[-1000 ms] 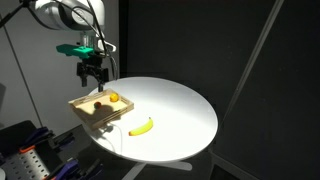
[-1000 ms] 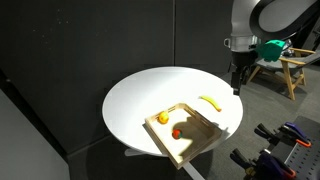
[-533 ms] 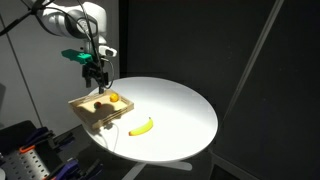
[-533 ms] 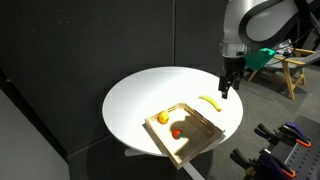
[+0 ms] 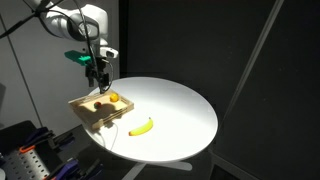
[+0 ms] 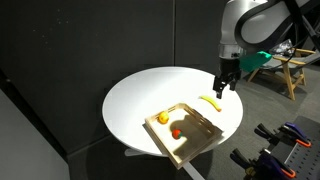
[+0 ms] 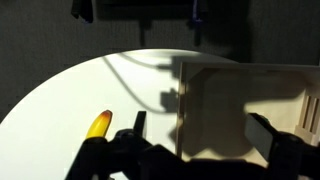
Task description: Take the strawberry off of the tray
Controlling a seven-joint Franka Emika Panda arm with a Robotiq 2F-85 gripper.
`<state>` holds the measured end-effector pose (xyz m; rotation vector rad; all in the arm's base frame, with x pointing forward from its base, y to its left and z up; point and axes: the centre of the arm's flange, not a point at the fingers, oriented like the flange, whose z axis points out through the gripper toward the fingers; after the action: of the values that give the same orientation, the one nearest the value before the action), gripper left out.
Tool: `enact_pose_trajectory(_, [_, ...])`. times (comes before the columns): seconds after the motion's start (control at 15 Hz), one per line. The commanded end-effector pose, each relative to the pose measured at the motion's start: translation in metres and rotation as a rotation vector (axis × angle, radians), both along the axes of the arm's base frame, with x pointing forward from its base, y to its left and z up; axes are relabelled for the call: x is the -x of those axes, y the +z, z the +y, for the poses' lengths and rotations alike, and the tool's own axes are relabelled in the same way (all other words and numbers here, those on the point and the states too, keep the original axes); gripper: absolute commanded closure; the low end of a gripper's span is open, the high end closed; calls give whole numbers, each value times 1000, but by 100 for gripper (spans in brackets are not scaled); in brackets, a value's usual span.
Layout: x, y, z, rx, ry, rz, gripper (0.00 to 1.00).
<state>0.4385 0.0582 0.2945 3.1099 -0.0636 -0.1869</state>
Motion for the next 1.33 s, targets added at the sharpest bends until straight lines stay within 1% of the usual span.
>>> enact_pose_trajectory(0.0, [0,0,0,0,0,0,0])
enact_pose_trajectory(0.4, [-3,-3,1,4,-3,-9,0])
enact_pose_trajectory(0.47, [-7,-8,2,13,-15,-22,0])
enact_pose_trajectory(0.87, [-24,-47,10,11,-22,-24,0])
enact_pose_trajectory(1.07, [-30,-65,20,11,-12,-23,0])
enact_pose_trajectory(1.27, [-35,-75,36,15,5,-18,0])
